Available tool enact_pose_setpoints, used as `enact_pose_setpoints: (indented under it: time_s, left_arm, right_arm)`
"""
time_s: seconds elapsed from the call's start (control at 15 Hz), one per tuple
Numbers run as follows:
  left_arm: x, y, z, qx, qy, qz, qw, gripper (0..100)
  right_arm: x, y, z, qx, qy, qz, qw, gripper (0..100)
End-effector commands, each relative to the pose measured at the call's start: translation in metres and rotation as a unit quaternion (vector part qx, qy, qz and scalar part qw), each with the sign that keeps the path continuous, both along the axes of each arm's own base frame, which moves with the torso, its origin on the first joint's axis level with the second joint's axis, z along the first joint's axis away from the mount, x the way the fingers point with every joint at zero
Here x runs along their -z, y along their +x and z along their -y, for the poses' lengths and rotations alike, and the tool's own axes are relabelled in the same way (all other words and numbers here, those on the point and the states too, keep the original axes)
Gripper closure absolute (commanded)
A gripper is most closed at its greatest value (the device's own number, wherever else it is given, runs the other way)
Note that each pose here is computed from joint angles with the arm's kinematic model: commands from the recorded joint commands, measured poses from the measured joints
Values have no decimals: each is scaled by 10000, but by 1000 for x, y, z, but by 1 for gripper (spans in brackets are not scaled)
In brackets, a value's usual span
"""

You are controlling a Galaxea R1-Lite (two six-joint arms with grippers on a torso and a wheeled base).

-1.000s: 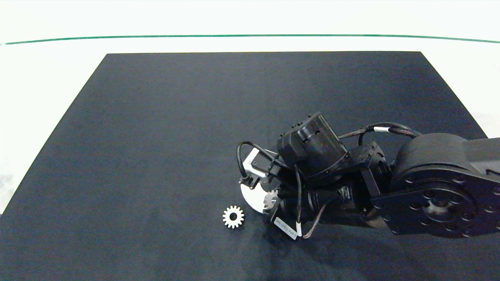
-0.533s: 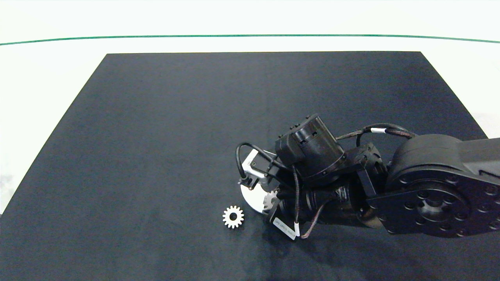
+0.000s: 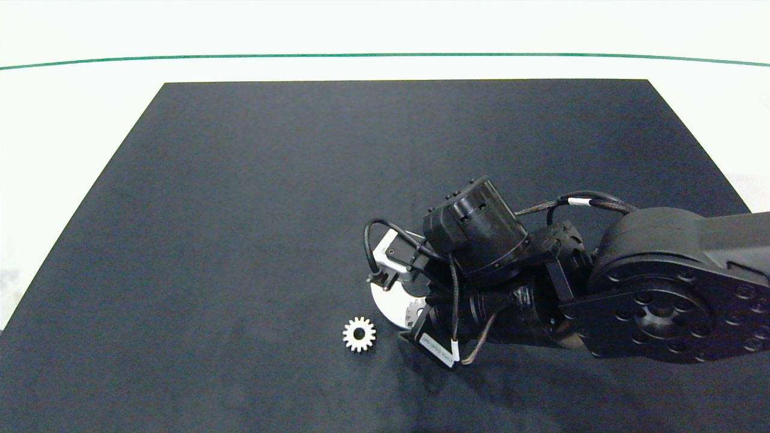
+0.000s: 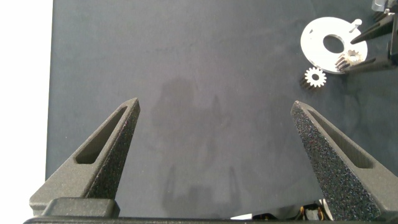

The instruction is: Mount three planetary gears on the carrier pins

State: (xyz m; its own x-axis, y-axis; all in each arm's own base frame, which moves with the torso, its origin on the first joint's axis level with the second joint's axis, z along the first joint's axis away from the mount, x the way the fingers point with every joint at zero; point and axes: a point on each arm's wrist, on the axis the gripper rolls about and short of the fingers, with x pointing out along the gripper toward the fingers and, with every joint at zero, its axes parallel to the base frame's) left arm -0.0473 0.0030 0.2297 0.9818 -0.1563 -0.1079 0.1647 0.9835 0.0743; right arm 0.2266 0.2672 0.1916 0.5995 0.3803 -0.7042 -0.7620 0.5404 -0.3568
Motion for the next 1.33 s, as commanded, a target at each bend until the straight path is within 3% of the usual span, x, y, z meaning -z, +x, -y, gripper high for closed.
enact_pose_setpoints:
  time_s: [0.07, 0.2, 0.27, 0.33, 0.4, 0.53, 0.67, 0.87, 1.33]
  left_arm:
    - [0, 0, 0, 3, -1, -19, 10000, 0]
    - [0, 0, 0, 18, -1, -11, 10000, 0]
    - [0, 0, 0, 18, -1, -19, 10000, 0]
    - [0, 0, 0, 25, -1, -19, 10000, 0]
    - [1, 0, 0, 18, 1, -42, 10000, 0]
    - [2, 1, 0, 18, 1, -49, 10000, 0]
    - [1, 0, 0, 10, 0, -34, 10000, 0]
    - [1, 0, 0, -5, -1, -19, 10000, 0]
    - [0, -2, 0, -13, -6, 35, 10000, 0]
  right_arm:
    - [-12, -14, 13, -30, 78, 66, 9999, 0]
    - [-50, -38, 47, 69, 490, 458, 9977, 0]
    - [-59, -42, 58, 149, 614, 553, 9965, 0]
    - [-73, -39, 87, 565, 784, 743, 9925, 0]
    - [-76, -29, 113, 1043, 813, 821, 9878, 0]
    - [-68, -8, 149, 1649, 831, 654, 9806, 0]
    - [-67, 5, 166, 1846, 992, 545, 9763, 0]
    - [-53, 29, 158, 1992, 1100, 506, 9724, 0]
    - [-30, 55, 141, 1911, 1173, 245, 9742, 0]
